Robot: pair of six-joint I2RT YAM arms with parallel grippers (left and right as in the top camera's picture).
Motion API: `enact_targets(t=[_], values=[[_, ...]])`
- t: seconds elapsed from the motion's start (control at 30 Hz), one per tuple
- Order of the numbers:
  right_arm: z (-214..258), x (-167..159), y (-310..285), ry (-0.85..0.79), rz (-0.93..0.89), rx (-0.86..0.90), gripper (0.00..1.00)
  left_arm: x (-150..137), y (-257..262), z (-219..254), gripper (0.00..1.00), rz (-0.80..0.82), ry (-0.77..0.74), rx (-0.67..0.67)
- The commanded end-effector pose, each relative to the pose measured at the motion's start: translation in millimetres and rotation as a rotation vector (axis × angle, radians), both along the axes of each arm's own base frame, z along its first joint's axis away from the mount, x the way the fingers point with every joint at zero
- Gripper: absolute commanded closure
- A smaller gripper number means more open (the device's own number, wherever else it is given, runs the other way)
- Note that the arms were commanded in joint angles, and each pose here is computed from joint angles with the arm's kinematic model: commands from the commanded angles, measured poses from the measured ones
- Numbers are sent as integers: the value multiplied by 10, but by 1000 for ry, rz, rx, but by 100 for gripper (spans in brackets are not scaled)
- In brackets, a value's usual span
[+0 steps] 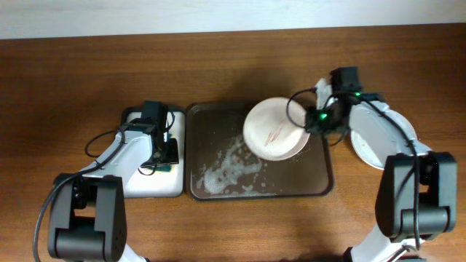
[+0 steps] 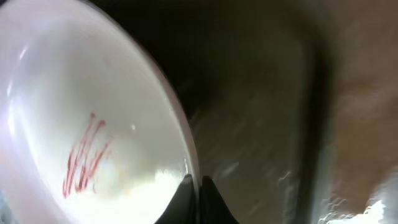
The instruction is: Clean dirty plates on tray and stack at the side
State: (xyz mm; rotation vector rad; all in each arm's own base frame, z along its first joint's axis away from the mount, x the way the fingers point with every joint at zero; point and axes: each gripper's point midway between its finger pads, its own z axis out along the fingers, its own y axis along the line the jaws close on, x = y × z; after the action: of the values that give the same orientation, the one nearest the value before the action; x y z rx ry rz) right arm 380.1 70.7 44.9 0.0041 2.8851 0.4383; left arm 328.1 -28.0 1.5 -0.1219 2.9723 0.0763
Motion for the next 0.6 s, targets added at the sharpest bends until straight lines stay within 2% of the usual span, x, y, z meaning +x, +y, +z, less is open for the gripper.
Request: enact_targets(t=[0.0, 0.03, 0.1, 0.13, 0.17, 0.3, 0.5, 0.57], values=[[27, -240, 508, 59, 93, 43, 96, -4, 11, -41, 42, -1, 5, -2], [-16, -331, 681, 79, 143, 39, 96, 29, 7, -36, 39, -1, -8, -3], [-152, -435, 854, 116, 171, 2, 96, 49, 5, -32, 39, -1, -16, -4], [-222, -462, 884, 129, 181, -16, 96, 50, 6, -32, 44, -1, -17, -4], [-281, -486, 915, 143, 191, -20, 96, 76, 26, -25, 100, 1, -28, 8], [-330, -457, 926, 139, 192, -19, 96, 267, 90, 166, 100, 13, -108, 48], [-330, -455, 925, 138, 192, -20, 96, 391, 77, 1120, 100, 21, -374, 15], [-330, -455, 926, 137, 192, -20, 96, 414, 74, 1164, 100, 21, -394, 12]])
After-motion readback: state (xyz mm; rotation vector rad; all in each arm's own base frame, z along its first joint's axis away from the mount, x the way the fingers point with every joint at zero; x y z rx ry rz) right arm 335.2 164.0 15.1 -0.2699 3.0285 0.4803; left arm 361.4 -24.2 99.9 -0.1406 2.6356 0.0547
